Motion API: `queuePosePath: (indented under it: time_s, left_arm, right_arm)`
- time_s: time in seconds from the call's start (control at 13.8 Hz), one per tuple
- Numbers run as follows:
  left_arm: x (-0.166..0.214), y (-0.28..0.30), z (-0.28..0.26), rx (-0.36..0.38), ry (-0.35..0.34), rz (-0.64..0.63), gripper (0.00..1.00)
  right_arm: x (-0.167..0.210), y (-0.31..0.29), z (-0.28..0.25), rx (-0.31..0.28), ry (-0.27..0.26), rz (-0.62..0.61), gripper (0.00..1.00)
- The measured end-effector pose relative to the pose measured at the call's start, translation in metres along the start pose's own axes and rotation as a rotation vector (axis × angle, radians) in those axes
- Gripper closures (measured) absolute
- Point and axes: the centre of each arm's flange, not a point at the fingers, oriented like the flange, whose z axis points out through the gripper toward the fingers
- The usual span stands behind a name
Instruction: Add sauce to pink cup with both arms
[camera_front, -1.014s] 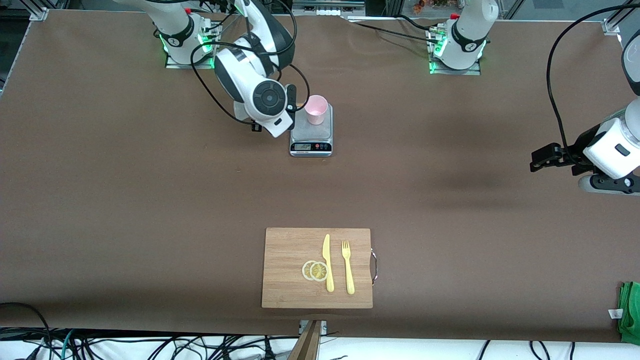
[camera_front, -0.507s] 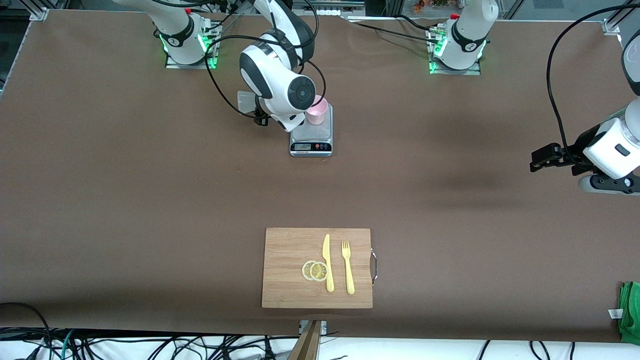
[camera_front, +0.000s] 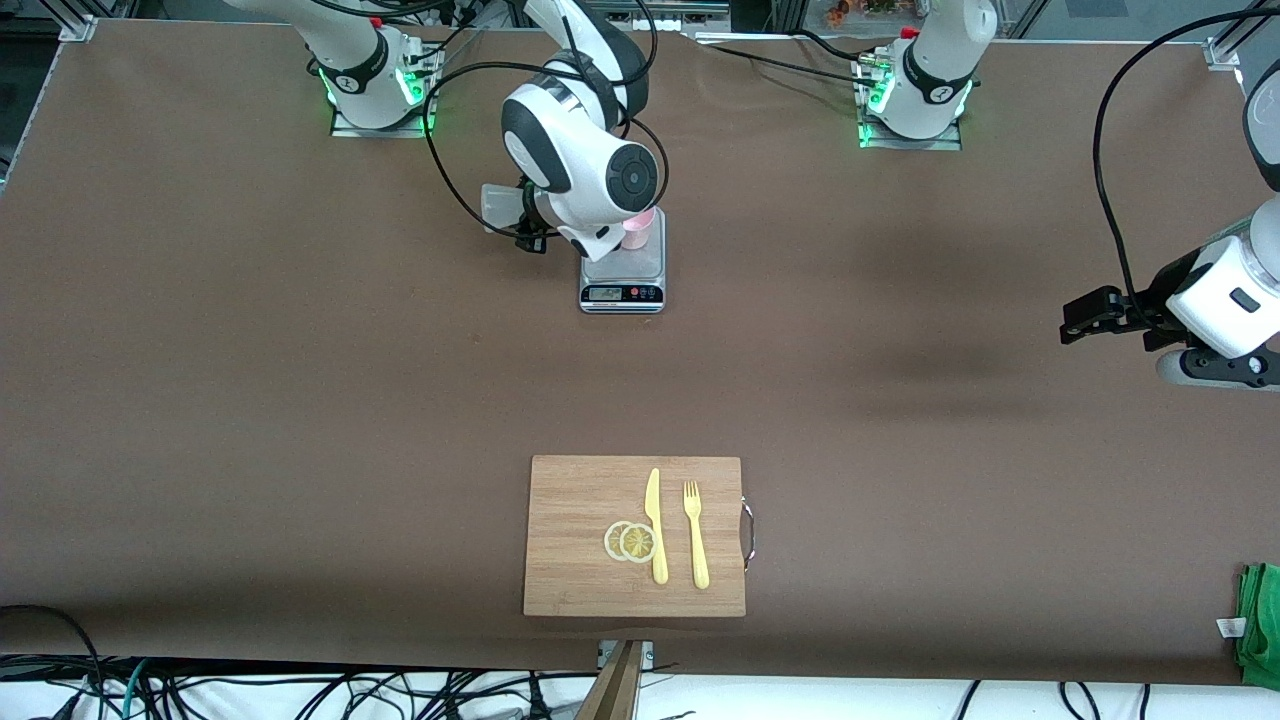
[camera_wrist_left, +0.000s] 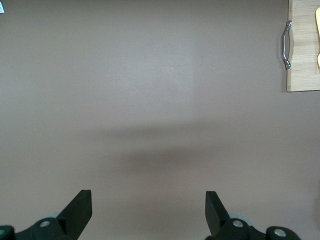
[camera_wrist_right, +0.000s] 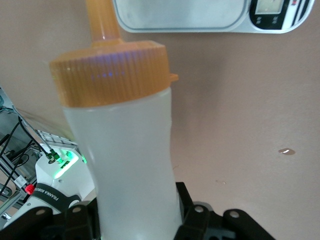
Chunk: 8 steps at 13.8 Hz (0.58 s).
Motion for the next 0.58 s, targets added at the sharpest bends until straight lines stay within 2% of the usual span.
queuePosePath:
  time_s: [0.22, 0.58]
  left_arm:
    - [0.0, 0.0, 0.0, 0.0, 0.0, 0.0, 0.0]
    - [0.0, 0.0, 0.0, 0.0, 0.0, 0.0, 0.0]
  right_arm:
    - [0.0026, 0.0048, -0.0016, -0.006, -0.004, 0.004, 0.47]
    - [0.0046, 0.007, 0.002, -0.016, -0.056, 0.005, 0.47]
